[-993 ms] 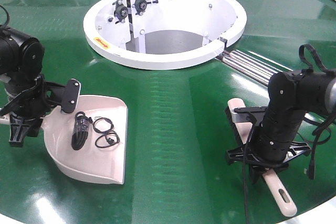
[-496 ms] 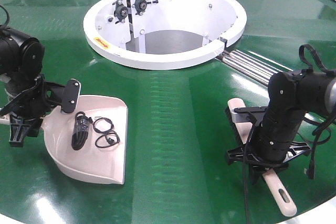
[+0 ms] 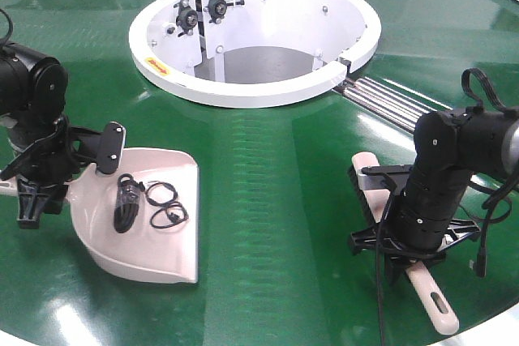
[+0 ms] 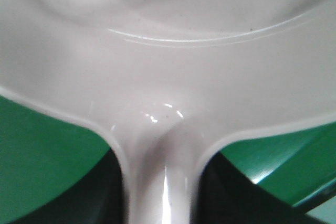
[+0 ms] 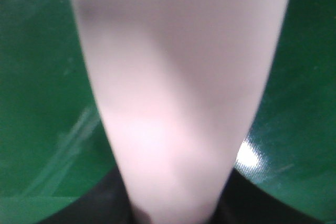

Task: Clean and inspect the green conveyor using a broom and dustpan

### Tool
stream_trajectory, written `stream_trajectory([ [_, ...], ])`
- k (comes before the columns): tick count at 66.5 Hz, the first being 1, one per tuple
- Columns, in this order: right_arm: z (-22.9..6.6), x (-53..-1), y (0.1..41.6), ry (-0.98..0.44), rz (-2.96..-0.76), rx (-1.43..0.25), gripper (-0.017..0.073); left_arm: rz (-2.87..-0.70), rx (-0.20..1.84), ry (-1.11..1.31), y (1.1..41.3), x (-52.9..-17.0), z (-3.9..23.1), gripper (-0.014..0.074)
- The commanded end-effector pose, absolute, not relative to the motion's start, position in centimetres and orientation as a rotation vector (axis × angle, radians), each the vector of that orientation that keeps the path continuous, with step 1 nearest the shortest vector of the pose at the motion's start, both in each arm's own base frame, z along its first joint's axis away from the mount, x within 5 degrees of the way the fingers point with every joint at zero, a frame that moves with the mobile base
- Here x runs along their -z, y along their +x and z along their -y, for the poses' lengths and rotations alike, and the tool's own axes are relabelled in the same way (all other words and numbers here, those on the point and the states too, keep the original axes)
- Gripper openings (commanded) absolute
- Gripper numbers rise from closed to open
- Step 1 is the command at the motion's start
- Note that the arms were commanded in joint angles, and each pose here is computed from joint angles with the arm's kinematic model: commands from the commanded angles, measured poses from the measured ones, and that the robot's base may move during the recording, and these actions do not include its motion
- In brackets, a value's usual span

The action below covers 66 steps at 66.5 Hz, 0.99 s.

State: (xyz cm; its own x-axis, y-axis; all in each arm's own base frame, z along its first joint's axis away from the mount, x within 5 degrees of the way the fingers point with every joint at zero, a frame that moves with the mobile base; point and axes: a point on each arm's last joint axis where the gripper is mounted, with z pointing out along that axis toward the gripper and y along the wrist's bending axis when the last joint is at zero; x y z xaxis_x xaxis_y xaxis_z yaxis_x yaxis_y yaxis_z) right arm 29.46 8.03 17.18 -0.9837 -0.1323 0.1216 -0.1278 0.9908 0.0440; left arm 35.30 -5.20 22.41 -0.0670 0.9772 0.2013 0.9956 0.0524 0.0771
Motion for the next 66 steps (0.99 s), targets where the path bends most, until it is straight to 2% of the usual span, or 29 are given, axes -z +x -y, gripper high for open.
stream_trajectory([
  [1, -7.8, -18.84, 29.54, 0.2, 3.055, 0.06, 0.0006, 2.299, 0.292, -2.12, 35.04, -24.53, 6.02, -0.0002],
  [10, -7.79, -18.84, 29.5, 0.2, 3.052, 0.059, 0.0035, 2.313, 0.268, -2.118, 34.99, -24.51, 6.17, 0.0024],
  [19, -7.76, -18.87, 29.46, 0.202, 3.045, 0.055, 0.0105, 2.308, 0.245, -2.104, 34.8, -24.49, 6.16, 0.0086],
  [28, -7.74, -18.88, 29.48, 0.204, 3.046, 0.05, 0.0213, 2.312, 0.214, -2.094, 34.64, -24.46, 6.25, 0.0177],
  [47, -7.73, -18.88, 29.5, 0.2, 3.049, 0.049, 0.0455, 2.32, 0.211, -2.087, 34.61, -24.5, 6.27, 0.0433],
  [56, -7.74, -18.88, 29.54, 0.201, 3.053, 0.05, 0.0501, 2.385, 0.178, -2.029, 34.5, -24.51, 6.44, 0.0499],
  [66, -7.68, -19.69, 29.3, 0.205, 3.072, 0.055, 0.0502, 2.42, 0.146, -2.003, 34.17, -24.91, 6.57, 0.051],
])
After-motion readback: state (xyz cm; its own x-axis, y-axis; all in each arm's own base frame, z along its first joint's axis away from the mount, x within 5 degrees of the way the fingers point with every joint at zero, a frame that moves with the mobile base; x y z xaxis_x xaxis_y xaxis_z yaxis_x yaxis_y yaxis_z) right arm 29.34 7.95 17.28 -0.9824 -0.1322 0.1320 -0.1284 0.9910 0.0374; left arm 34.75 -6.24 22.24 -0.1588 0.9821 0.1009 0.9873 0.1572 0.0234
